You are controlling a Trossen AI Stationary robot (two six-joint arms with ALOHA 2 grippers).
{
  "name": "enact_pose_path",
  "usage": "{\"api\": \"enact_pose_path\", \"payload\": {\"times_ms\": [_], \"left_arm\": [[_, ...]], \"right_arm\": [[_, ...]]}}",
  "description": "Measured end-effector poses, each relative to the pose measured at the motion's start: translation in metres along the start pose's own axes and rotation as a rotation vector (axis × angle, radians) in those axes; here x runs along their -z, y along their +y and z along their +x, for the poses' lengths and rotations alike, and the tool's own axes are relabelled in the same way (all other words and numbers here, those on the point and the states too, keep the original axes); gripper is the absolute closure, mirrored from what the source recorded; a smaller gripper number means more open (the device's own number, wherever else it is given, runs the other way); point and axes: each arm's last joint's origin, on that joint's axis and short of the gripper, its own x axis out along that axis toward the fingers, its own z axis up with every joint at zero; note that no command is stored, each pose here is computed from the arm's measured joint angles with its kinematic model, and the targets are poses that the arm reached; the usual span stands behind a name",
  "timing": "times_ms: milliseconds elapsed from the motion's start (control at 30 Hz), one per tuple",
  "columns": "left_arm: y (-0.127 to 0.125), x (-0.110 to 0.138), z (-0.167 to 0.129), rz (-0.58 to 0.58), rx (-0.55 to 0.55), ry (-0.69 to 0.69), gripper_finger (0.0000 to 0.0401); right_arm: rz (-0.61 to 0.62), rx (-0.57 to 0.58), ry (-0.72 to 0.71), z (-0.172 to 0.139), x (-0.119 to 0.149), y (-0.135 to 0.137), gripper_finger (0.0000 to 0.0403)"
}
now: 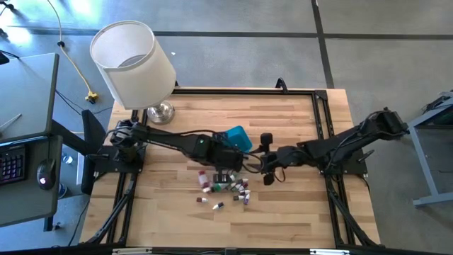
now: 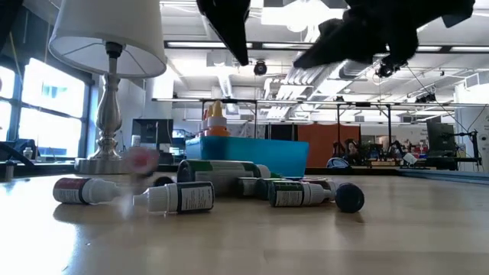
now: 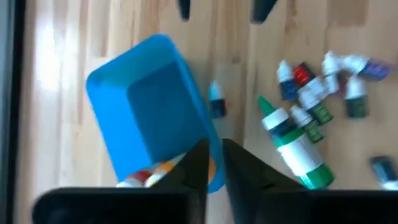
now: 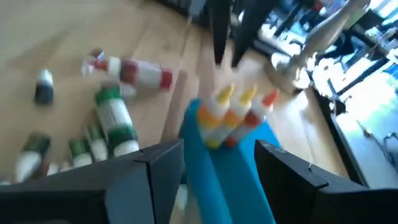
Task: Pick & Place food coloring
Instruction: Put the large red food coloring bottle into the bin
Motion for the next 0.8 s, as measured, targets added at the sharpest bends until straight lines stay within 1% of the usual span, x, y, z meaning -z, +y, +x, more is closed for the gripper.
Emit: {"api": "enact_pose_path", "payload": {"times_ms": [33, 100, 200, 267, 333, 467, 533, 600, 700, 800], "left_arm": [[0.0, 0.0, 0.0, -0.02, 0.01, 0.0, 0.0382], [-0.002, 0.002, -0.005, -0.057, 0.028, 0.007, 0.0396], [-0.004, 0.005, -0.012, -0.063, 0.014, 0.008, 0.0384], [-0.007, 0.011, -0.017, -0.049, 0.011, 0.045, 0.0368], [-0.011, 0.015, -0.021, -0.071, 0.032, 0.067, 0.0348], [-0.023, 0.033, -0.027, -0.061, 0.091, 0.24, 0.0299], [-0.031, 0.04, -0.03, -0.059, 0.123, 0.3, 0.0273], [-0.039, 0.048, -0.029, -0.033, 0.158, 0.352, 0.0249], [-0.052, 0.058, -0.024, 0.07, 0.168, 0.384, 0.0224], [-0.062, 0.071, -0.015, 0.193, 0.173, 0.422, 0.0216]], "right_arm": [[0.009, -0.028, 0.004, 0.0, 0.001, 0.0, 0.0211], [0.056, -0.101, -0.01, 0.0, 0.001, 0.002, 0.021], [0.081, -0.234, -0.073, 0.001, -0.003, 0.008, 0.021], [0.059, -0.283, -0.086, 0.002, -0.003, 0.013, 0.021], [0.032, -0.287, -0.091, 0.003, -0.004, 0.018, 0.021], [0.033, -0.27, -0.066, 0.004, -0.002, 0.02, 0.021], [0.05, -0.271, -0.058, 0.004, -0.001, 0.02, 0.021], [0.062, -0.271, -0.057, 0.004, -0.001, 0.02, 0.021], [0.076, -0.272, -0.054, 0.004, -0.001, 0.02, 0.021], [0.081, -0.272, -0.053, 0.004, -0.001, 0.02, 0.021]]}}
